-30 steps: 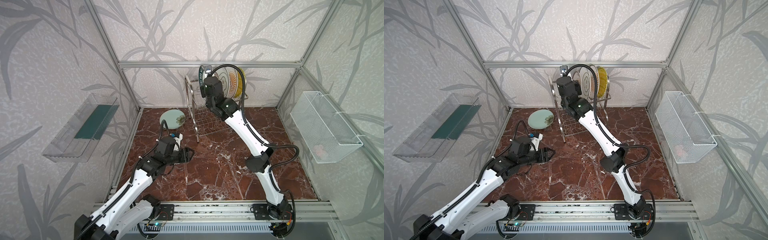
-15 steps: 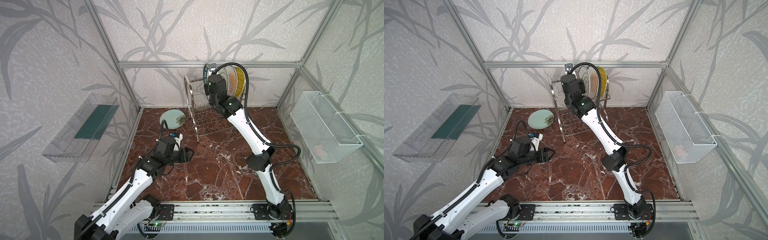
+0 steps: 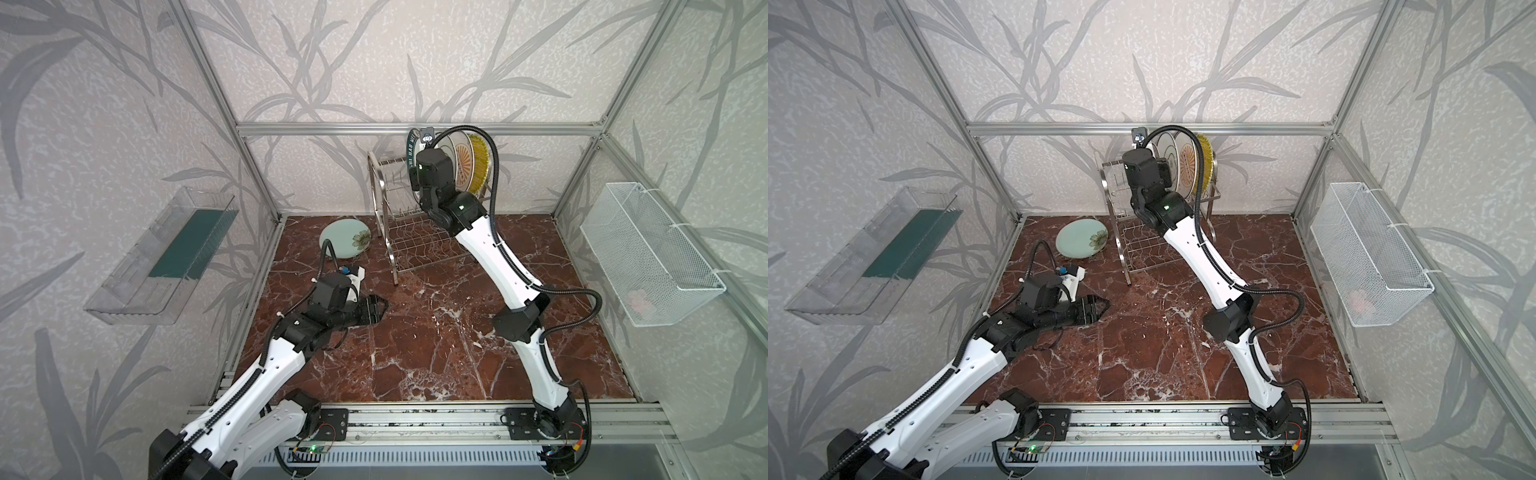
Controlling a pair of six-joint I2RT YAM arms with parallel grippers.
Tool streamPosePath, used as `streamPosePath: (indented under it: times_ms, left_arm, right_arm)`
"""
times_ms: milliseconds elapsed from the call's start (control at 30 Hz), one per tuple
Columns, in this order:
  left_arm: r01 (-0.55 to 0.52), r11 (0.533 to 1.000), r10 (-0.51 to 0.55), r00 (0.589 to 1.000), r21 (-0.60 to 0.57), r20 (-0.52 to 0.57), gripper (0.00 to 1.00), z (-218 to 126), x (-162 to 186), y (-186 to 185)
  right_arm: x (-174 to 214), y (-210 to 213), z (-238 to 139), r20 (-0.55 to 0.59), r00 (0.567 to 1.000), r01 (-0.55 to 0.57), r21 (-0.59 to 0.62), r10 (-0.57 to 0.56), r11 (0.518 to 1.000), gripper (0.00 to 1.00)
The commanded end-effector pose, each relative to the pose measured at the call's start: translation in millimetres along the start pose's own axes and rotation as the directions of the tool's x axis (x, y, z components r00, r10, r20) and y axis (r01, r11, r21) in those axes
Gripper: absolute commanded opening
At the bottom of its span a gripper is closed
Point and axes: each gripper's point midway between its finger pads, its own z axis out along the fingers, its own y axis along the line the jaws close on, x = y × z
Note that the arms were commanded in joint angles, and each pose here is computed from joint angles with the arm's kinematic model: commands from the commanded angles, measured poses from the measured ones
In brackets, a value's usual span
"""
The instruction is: Load the plates into the dish rack
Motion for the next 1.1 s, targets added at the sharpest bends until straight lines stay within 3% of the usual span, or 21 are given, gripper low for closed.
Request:
streamPosePath:
  times_ms: [0,1067]
  left_arm:
    - [-0.012,1.0,0.012,1.0,-0.019,-0.002,0.65,-1.9,0.7,3.9]
    - [-0.013,1.0,0.013,1.0,-0.011,-0.001,0.65,-3.4,0.2,2.0]
  right_arm:
    - [-21.0,-4.1,-9.7,0.043,0.997,-0.07,-0.018,0.07,0.997,0.0]
    - [7.2,4.1,-2.1,-0.027,0.999,-0.018,-0.018,0.018,1.0,0.0]
